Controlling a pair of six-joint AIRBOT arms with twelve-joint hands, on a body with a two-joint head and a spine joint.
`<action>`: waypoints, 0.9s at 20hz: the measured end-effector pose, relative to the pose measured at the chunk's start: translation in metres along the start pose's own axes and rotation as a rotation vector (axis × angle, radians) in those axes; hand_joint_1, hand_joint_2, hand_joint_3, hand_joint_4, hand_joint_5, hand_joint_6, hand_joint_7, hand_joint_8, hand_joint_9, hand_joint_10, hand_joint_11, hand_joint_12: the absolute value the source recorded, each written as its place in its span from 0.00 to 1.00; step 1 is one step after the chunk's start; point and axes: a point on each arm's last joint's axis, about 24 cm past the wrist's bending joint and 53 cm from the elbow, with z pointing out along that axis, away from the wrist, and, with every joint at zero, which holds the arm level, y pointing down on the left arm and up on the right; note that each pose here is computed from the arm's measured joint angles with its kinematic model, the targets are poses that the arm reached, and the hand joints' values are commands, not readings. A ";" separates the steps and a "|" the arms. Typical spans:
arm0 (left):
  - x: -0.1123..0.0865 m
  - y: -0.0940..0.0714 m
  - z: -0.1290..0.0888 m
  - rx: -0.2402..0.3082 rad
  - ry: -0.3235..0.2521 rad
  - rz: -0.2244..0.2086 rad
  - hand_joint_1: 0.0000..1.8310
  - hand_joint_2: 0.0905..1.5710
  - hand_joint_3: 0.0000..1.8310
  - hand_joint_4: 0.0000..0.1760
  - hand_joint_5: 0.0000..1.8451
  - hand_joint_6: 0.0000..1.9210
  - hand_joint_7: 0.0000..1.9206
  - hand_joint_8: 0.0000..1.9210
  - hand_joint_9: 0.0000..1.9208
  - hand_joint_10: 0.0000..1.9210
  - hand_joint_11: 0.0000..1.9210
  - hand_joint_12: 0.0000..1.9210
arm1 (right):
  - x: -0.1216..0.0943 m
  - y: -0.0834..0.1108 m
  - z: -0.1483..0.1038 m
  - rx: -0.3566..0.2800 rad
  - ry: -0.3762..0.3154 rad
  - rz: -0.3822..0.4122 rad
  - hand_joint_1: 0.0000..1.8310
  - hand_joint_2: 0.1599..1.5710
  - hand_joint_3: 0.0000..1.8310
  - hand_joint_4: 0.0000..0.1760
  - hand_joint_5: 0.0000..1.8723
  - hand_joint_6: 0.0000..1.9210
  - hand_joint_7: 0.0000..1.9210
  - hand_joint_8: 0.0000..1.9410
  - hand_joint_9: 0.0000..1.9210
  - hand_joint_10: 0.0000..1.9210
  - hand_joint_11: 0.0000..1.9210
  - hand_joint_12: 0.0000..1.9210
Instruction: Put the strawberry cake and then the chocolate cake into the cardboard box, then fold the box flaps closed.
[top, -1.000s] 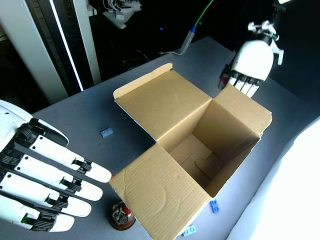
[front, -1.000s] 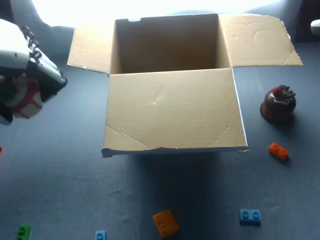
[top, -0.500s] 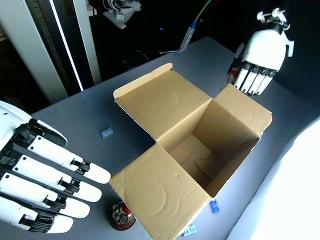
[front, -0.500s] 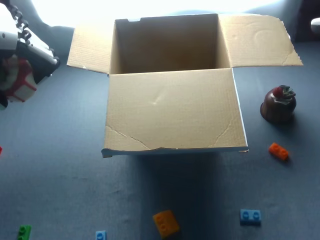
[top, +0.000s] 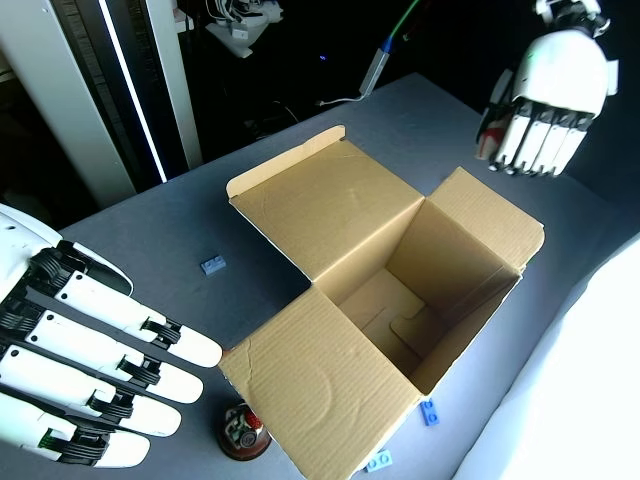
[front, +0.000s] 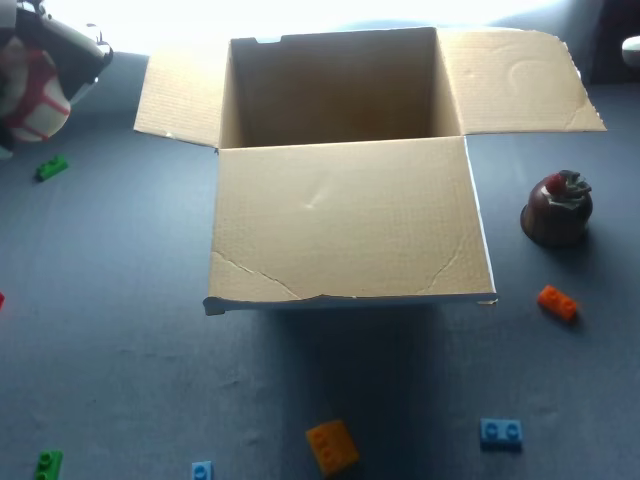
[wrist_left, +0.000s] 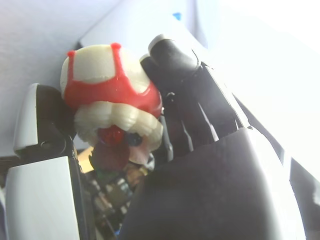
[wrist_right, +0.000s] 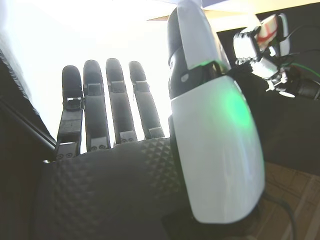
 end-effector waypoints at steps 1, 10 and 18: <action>-0.004 -0.002 0.002 0.002 -0.005 0.010 0.60 0.84 0.00 0.06 0.30 0.83 0.34 0.83 0.34 0.85 0.40 0.90 | 0.000 0.000 0.000 -0.001 0.000 0.000 0.51 0.65 0.00 0.00 0.15 0.00 0.15 0.00 0.17 0.00 0.00 0.47; -0.026 -0.028 0.024 0.074 -0.018 0.051 0.59 0.84 0.00 0.12 0.30 0.84 0.32 0.85 0.33 0.88 0.39 0.91 | 0.001 0.001 0.000 -0.002 0.001 0.001 0.51 0.68 0.00 0.00 0.14 0.00 0.14 0.00 0.16 0.00 0.00 0.41; -0.036 -0.054 0.042 0.148 -0.003 0.057 0.59 0.84 0.00 0.12 0.29 0.84 0.32 0.84 0.32 0.85 0.39 0.90 | 0.001 0.001 0.000 -0.002 0.001 0.000 0.48 0.69 0.00 0.00 0.13 0.00 0.13 0.00 0.15 0.00 0.00 0.42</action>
